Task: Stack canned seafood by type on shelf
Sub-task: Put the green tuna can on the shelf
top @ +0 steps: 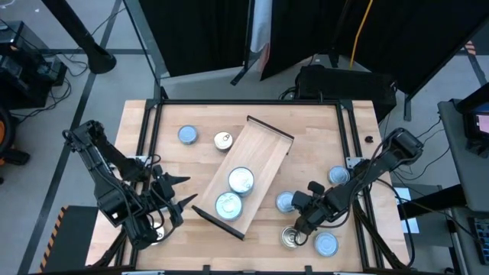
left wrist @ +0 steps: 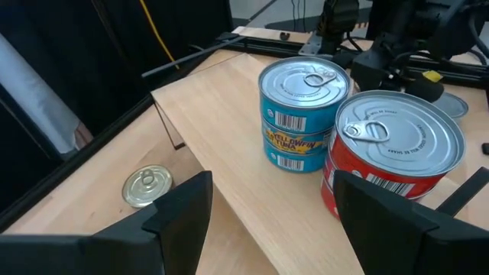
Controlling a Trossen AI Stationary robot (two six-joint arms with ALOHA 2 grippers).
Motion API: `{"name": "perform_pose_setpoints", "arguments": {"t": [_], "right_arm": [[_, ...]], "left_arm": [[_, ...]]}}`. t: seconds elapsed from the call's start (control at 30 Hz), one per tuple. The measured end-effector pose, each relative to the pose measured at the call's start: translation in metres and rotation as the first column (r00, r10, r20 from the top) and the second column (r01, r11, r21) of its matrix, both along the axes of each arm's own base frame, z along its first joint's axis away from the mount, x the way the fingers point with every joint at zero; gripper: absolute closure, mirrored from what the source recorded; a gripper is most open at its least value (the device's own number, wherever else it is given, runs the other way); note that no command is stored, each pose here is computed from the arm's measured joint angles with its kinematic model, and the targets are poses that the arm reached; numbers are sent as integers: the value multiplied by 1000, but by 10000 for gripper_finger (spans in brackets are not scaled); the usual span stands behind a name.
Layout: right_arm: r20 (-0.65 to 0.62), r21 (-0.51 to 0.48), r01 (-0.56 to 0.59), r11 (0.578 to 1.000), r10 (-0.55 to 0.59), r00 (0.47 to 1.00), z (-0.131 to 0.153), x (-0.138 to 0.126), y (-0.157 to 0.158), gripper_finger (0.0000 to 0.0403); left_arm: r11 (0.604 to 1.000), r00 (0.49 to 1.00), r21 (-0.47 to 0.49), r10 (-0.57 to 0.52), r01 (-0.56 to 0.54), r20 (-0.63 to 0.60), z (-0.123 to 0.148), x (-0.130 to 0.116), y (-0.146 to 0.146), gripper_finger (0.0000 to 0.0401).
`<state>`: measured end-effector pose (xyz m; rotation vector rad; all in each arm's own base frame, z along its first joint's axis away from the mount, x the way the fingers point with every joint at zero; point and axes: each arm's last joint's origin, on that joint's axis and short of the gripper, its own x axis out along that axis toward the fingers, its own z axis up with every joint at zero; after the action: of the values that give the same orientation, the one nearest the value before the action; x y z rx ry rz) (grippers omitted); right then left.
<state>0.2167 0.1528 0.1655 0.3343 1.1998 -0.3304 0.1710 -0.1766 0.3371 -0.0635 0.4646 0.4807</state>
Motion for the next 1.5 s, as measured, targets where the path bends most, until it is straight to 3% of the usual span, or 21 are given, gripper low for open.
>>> {"name": "perform_pose_setpoints", "arguments": {"t": [1.03, 1.5], "right_arm": [[-1, -61, -2, 998, 2, 1000, -6, 8, -5, 402], [-112, -40, 0, 999, -5, 994, -15, -1, -5, 403]], "left_arm": [[1000, 1000, 4, 2, -2, 4, 0, 0, 0, 132], [1000, 1000, -2, 1, -1, 1, 0, 0, 0, 132]]}}
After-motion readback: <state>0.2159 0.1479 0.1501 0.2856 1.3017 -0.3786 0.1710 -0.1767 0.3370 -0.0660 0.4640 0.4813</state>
